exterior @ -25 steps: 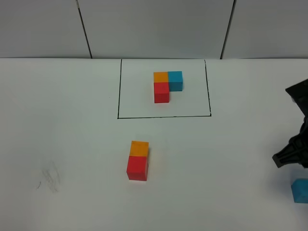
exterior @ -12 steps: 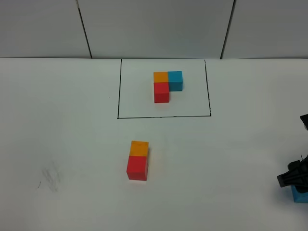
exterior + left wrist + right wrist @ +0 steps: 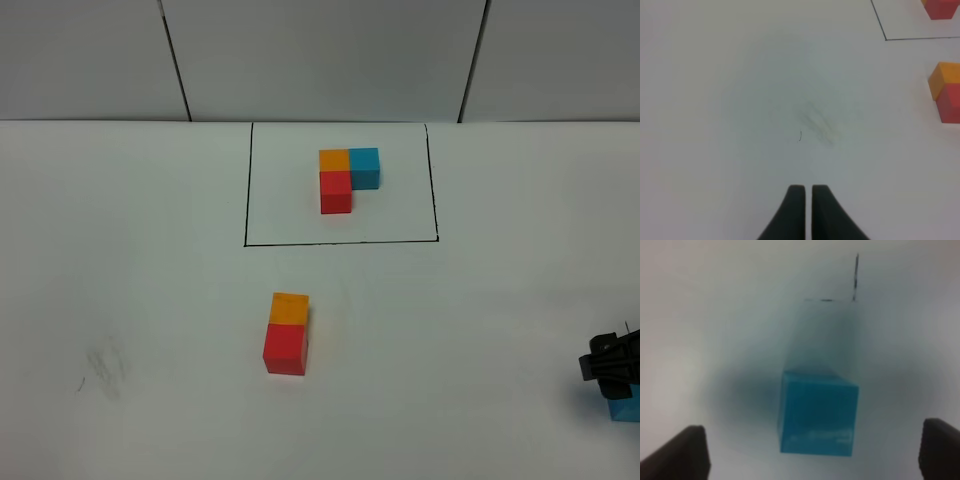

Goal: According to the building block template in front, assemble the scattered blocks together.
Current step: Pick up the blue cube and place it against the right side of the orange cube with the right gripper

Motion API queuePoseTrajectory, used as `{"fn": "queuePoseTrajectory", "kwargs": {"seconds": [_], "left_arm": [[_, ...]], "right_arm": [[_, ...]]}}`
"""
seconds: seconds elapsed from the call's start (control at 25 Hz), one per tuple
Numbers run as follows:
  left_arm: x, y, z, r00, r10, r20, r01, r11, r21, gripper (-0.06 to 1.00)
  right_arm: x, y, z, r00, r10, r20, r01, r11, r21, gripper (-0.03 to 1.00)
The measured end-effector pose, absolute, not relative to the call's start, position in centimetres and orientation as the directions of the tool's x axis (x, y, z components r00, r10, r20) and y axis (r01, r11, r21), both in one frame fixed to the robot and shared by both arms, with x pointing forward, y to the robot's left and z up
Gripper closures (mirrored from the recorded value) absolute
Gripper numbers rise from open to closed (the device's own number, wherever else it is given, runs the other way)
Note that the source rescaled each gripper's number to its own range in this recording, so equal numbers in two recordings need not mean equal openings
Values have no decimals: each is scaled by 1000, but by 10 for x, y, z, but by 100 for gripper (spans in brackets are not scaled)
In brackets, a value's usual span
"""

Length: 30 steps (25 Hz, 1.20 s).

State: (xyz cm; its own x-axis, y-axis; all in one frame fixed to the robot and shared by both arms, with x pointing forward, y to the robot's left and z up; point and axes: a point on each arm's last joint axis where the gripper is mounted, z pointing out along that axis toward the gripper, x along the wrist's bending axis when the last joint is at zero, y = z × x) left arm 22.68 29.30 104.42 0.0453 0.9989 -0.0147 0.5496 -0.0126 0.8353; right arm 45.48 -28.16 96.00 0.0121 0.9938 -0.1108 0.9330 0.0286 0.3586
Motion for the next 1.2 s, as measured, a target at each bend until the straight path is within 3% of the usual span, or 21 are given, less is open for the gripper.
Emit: {"fn": "queuePoseTrajectory", "kwargs": {"seconds": [0.52,0.92,1.2], "left_arm": [[227,293,1044,45,999,-15,550,-13,835,94],[227,293,1044,45,999,-15,550,-13,835,94],[227,293,1044,45,999,-15,550,-13,835,94]], "right_arm": [[447,-288,936,54,996,-65,925,-25,379,-1],[451,-286,910,40,997,-61,951,-19,310,-1],[454,-285,895,32,998,-59,963,-15,268,6]]}}
